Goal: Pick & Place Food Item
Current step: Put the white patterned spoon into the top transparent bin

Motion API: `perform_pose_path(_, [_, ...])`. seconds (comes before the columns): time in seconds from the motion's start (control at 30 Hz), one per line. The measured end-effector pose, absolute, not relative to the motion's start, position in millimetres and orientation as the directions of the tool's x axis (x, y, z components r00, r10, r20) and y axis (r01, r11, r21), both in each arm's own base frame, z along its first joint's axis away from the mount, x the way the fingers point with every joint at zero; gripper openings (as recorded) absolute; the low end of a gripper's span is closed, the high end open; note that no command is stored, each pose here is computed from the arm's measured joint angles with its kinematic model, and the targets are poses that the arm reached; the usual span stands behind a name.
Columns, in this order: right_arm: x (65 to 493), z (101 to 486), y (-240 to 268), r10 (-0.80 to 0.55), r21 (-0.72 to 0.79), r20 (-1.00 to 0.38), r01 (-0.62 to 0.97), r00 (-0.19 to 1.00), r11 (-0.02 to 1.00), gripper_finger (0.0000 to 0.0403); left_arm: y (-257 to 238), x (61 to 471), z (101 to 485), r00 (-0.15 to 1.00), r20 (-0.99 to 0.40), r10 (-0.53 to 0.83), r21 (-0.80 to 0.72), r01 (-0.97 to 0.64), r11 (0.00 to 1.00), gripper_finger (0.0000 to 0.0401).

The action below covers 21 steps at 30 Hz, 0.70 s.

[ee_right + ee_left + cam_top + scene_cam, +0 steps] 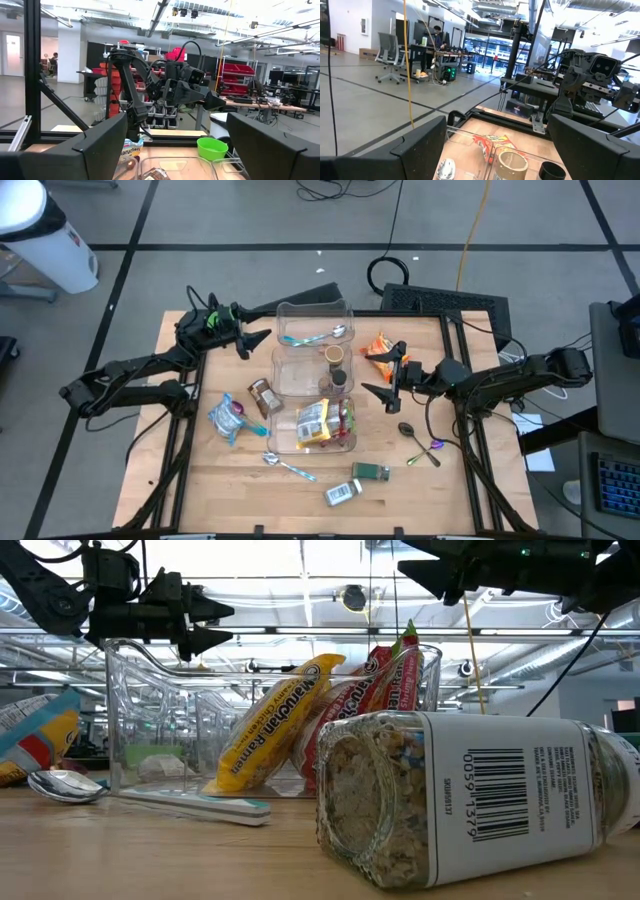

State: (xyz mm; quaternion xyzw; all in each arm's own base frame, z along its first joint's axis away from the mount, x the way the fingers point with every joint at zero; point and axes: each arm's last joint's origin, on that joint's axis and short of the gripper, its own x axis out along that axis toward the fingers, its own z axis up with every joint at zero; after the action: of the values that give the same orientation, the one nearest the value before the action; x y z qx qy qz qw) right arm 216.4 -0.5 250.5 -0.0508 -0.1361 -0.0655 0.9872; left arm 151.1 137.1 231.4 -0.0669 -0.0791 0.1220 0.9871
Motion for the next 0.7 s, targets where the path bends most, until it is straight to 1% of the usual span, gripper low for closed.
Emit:
perform_pose_path(0.2, [216, 251, -1, -0.116, -0.084, 0.278, 0.144, 0.954, 0.986, 0.0334, 137, 151, 231, 0.958, 0.14, 0.252, -0.152, -0.231, 0.961, 0.0358])
perform_pose_path(0.4, [215, 254, -1, -0.116, -0.194, 0.314, 0.183, 0.942, 0.964, 0.0334, 137, 151, 231, 0.958, 0.14, 0.251, -0.152, -0.23, 0.961, 0.0358])
perform_pose_path(0.7, [213, 261, -1, -0.116, -0.189, 0.384, 0.201, 0.916, 0.961, 0.0334, 137, 151, 231, 0.958, 0.14, 0.252, -0.152, -0.231, 0.961, 0.0358])
